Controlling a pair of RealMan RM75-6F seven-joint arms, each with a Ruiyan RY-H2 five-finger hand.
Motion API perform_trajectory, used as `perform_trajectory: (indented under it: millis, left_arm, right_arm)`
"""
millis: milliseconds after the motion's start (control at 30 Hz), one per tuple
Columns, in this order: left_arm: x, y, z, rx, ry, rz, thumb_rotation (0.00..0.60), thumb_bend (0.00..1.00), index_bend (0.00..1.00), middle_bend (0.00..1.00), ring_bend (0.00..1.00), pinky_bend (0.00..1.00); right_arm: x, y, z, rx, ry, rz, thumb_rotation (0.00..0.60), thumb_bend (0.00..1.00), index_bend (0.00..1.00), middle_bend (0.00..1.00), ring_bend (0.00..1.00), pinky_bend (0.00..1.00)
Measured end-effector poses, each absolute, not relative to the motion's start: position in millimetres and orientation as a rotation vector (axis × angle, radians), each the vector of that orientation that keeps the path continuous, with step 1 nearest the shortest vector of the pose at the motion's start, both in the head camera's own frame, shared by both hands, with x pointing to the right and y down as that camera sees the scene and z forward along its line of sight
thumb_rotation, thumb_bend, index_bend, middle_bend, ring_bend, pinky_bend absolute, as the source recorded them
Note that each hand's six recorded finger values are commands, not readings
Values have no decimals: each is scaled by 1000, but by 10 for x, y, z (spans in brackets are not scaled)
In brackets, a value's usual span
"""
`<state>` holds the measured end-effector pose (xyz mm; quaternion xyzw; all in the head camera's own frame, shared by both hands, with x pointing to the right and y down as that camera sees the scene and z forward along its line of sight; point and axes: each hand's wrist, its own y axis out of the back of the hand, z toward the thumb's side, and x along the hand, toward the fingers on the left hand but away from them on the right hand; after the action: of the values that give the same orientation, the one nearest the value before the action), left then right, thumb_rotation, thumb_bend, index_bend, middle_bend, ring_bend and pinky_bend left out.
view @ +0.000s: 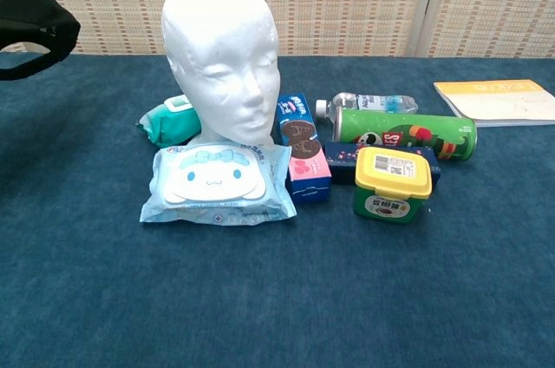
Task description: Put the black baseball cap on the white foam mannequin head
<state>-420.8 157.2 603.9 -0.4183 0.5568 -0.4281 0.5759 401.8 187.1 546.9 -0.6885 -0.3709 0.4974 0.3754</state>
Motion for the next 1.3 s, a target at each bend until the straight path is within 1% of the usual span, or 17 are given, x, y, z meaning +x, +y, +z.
perform_trajectory:
  millis: [267, 500, 900, 1067, 1300]
  left_arm:
    - [-4044, 1422, 5793, -960, 1328, -922, 600, 522, 672, 547, 376, 470]
    - [-3842, 1316, 5517, -956, 1342, -846, 600, 521, 673, 549, 377, 472]
    - [-3344, 1339, 5068, -1000, 1338, -684, 600, 522, 676, 552, 377, 478]
    - [-3101, 1332, 5019, -1019, 1296, -645, 600, 521, 676, 552, 378, 478]
    - [-2761, 1256, 5126, -1064, 1238, -634, 600, 521, 677, 553, 378, 478]
  right_arm:
    - [4030, 1867, 5449, -1762, -957, 1268, 600, 0, 290, 389, 293, 616]
    - [4041, 1861, 5436, -1762, -963, 1265, 600, 0, 290, 389, 293, 616]
    - [4043, 1865, 5425, -1763, -965, 1261, 600, 0, 290, 389, 293, 617]
    - [4053, 1862, 5406, -1763, -973, 1256, 600, 0, 290, 389, 293, 617]
    - [4082, 1854, 5363, -1765, -992, 1245, 600, 0, 290, 389, 293, 617]
